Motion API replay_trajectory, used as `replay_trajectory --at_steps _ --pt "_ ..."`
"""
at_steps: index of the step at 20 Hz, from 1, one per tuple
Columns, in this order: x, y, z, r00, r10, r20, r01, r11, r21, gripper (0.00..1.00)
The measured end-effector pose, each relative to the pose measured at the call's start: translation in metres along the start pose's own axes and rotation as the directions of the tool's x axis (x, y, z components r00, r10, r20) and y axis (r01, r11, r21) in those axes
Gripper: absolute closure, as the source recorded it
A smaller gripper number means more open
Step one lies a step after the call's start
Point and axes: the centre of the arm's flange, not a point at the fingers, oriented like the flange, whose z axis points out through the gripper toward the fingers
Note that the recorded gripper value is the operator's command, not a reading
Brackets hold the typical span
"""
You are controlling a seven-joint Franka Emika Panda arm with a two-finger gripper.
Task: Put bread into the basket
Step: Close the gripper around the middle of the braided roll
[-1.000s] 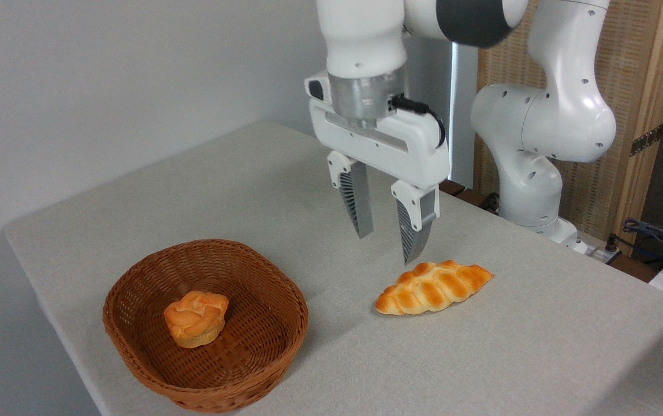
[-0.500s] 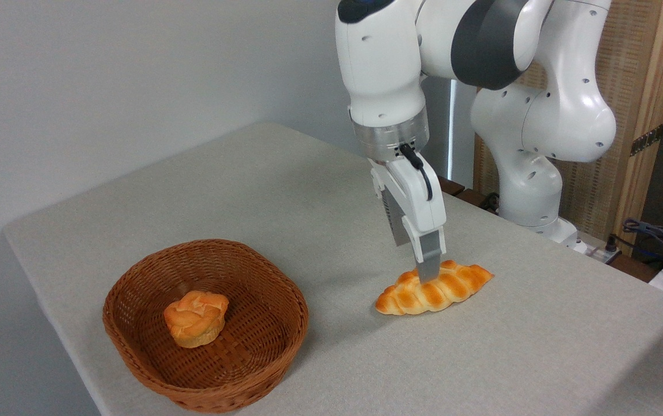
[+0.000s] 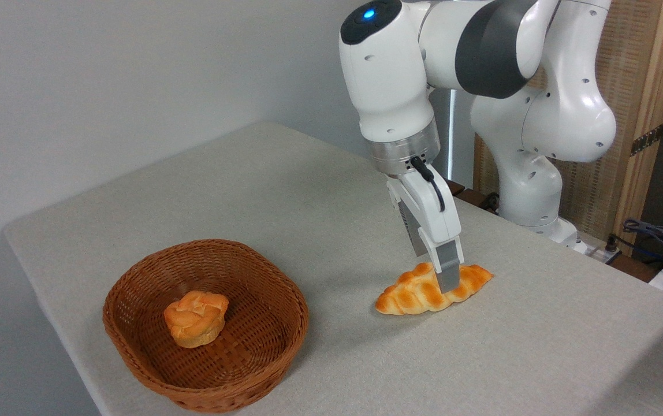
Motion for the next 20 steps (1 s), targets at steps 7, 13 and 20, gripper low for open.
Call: replay_trajectory --at_steps 7,13,20 --pt "0.001 0.000 0.015 1.000 0.002 0.007 -0.002 1.000 -0.030 0.00" --pt "0.002 0.001 0.023 1.000 0.004 0.010 -0.003 0.999 -0.042 0.00" --pt "0.006 -0.002 0.029 1.000 0.012 0.013 -0.011 0.999 -0.048 0.00"
